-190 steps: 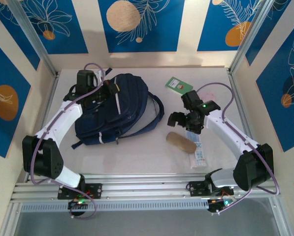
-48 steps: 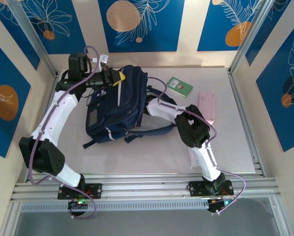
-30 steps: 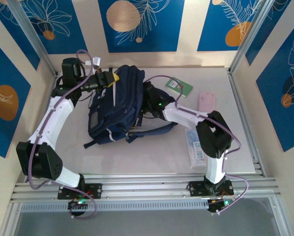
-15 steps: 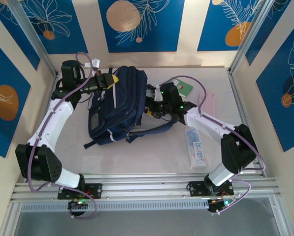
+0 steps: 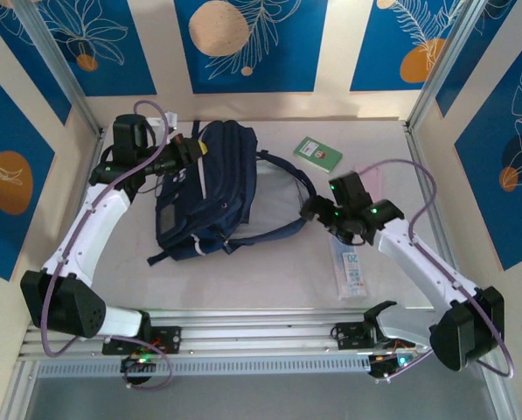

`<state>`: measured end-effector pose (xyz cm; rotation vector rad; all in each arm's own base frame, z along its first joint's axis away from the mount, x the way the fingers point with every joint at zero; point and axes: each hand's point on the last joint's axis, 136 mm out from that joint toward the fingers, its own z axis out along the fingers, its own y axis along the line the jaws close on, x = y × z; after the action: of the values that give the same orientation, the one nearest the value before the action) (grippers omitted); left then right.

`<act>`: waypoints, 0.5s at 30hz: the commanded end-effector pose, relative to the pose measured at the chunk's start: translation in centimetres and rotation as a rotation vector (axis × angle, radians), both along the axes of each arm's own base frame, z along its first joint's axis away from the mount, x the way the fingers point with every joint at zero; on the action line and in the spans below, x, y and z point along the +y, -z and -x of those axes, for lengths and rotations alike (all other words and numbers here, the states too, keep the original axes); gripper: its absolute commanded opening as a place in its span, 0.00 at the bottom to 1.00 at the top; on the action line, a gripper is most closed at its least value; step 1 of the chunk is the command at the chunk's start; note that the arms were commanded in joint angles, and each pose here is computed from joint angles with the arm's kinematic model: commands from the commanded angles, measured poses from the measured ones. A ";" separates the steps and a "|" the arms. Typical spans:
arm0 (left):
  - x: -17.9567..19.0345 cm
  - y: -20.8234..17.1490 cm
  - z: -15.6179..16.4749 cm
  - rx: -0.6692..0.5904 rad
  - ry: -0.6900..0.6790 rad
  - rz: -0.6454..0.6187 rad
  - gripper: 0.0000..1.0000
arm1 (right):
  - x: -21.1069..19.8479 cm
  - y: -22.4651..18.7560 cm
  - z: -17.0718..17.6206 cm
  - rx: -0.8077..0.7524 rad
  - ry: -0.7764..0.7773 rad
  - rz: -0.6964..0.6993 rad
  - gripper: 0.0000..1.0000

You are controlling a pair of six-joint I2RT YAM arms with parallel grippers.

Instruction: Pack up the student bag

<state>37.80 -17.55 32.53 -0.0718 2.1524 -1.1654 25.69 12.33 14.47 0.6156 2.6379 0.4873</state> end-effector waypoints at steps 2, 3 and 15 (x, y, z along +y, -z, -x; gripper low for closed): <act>2.0 0.4 -1.3 -0.053 -0.104 -0.055 0.00 | -5.2 5.0 5.0 0.225 0.182 0.134 0.95; 2.1 0.9 -1.5 -0.042 -0.110 -0.058 0.00 | -5.7 5.9 5.4 0.253 0.207 0.128 0.95; 4.4 4.3 -2.8 0.020 -0.195 -0.086 0.00 | -4.0 12.1 4.2 0.444 0.138 0.060 0.95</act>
<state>39.40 -14.95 28.70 -0.1982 2.1768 -1.0380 20.58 6.30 2.67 1.0345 2.9416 0.1157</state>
